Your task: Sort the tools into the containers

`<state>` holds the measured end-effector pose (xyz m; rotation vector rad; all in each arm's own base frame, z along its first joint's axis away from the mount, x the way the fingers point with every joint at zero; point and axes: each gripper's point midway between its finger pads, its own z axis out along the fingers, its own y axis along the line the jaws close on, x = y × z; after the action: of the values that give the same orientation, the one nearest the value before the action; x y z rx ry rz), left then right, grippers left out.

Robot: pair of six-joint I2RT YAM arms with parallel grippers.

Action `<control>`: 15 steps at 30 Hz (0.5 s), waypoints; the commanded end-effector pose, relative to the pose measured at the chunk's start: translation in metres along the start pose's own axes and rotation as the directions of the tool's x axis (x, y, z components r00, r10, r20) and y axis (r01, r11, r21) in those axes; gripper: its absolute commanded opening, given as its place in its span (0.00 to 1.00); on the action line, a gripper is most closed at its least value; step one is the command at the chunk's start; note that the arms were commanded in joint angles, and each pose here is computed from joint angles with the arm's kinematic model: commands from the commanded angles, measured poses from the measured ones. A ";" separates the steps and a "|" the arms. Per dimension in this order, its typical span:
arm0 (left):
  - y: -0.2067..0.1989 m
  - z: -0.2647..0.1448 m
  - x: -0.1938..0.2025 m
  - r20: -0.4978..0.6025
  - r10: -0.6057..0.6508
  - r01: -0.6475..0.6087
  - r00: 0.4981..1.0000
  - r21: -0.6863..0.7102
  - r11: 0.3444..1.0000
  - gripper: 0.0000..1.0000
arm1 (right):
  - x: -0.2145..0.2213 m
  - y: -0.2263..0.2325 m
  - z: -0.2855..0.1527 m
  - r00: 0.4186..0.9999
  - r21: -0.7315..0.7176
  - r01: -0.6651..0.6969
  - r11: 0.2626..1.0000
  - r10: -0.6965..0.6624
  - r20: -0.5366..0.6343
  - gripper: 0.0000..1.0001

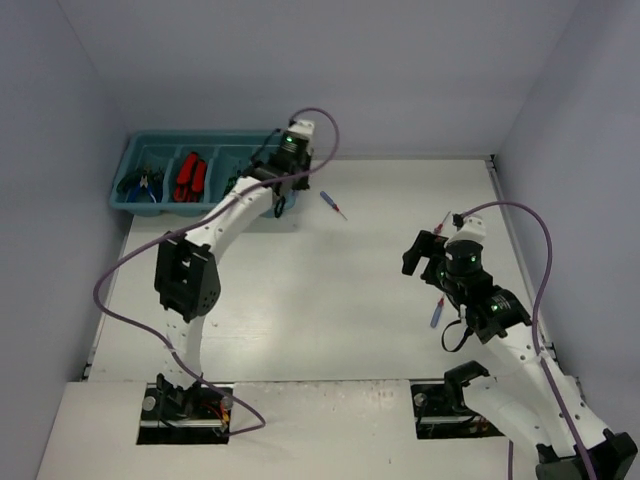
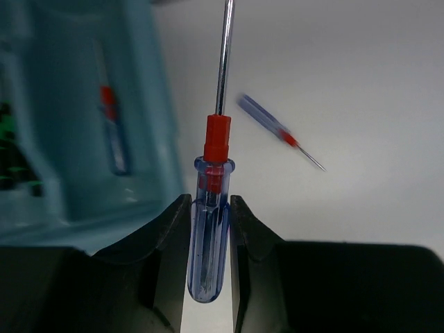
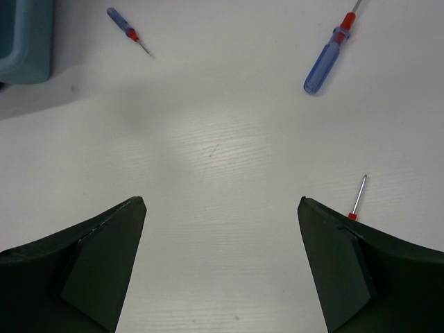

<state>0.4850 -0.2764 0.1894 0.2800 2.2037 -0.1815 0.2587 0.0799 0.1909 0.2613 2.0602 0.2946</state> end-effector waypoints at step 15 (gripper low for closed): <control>0.117 0.083 -0.048 0.090 0.043 -0.037 0.995 -0.070 0.997 0.35 | 0.016 -0.025 0.035 0.986 0.211 -0.098 0.973 0.124 -0.116 0.89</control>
<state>0.5968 -0.1719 0.1030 0.2604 2.2806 -0.0125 0.2710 0.0780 0.1434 0.3865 2.2413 0.2245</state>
